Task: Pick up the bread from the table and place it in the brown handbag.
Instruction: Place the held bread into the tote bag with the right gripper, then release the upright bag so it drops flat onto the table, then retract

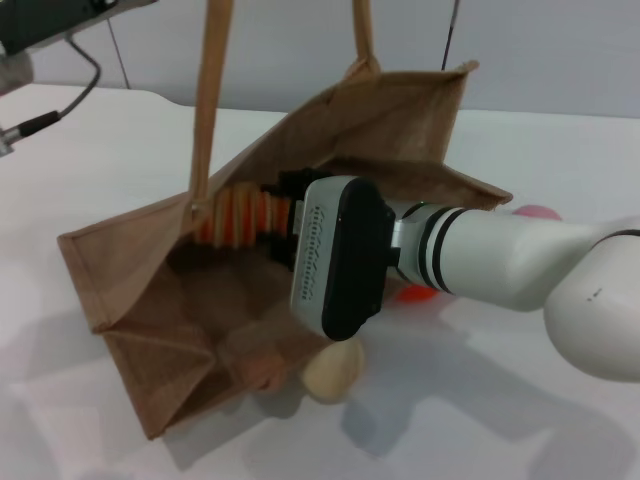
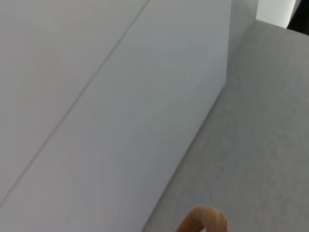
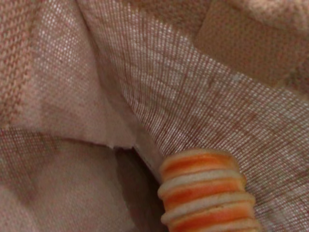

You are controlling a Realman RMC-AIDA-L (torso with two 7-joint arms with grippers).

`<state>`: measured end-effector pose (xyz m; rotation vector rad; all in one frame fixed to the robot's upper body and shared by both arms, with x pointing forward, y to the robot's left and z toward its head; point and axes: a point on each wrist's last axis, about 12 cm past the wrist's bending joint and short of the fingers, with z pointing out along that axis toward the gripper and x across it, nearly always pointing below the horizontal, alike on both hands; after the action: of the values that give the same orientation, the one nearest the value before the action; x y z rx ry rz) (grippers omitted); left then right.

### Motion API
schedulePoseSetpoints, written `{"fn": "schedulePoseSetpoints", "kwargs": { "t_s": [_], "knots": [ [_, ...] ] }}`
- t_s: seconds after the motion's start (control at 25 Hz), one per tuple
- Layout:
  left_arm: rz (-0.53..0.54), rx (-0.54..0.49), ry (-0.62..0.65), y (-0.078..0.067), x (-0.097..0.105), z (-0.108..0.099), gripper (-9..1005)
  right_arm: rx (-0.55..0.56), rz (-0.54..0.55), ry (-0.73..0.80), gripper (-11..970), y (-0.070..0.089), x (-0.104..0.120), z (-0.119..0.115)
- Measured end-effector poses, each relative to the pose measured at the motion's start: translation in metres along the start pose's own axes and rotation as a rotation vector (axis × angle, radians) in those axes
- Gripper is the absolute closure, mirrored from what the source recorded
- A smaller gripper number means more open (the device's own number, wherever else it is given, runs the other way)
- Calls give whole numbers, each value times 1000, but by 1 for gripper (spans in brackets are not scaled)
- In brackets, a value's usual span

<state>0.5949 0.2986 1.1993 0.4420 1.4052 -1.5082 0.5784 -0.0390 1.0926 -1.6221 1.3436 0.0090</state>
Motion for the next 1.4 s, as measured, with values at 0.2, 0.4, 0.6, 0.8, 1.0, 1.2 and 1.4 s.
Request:
{"fn": "schedulePoseSetpoints", "kwargs": {
  "t_s": [0.2, 0.4, 0.6, 0.8, 1.0, 1.2, 1.4],
  "knots": [
    [5, -38, -41, -1, 1, -17, 875, -9, 45, -40, 480, 10, -7, -8],
    [9, -78, -62, -1, 4, -33, 875, 6, 75, -74, 264, 15, -12, -21],
    [19, -112, -102, 0, 4, -43, 875, 24, 104, -89, 76, 9, -15, -38],
    [33, -180, -122, 4, 7, -52, 874, 45, 135, -94, 66, 5, -11, -59],
    [80, -306, -142, 16, 14, -60, 874, 134, 200, -71, 67, -6, 8, -87],
    [184, -443, -140, 29, 30, -62, 865, 240, 300, -7, 69, -15, 39, -113],
    [263, -530, -139, 38, 45, -59, 853, 291, 344, 13, 70, -21, 50, -121]
  ]
}}
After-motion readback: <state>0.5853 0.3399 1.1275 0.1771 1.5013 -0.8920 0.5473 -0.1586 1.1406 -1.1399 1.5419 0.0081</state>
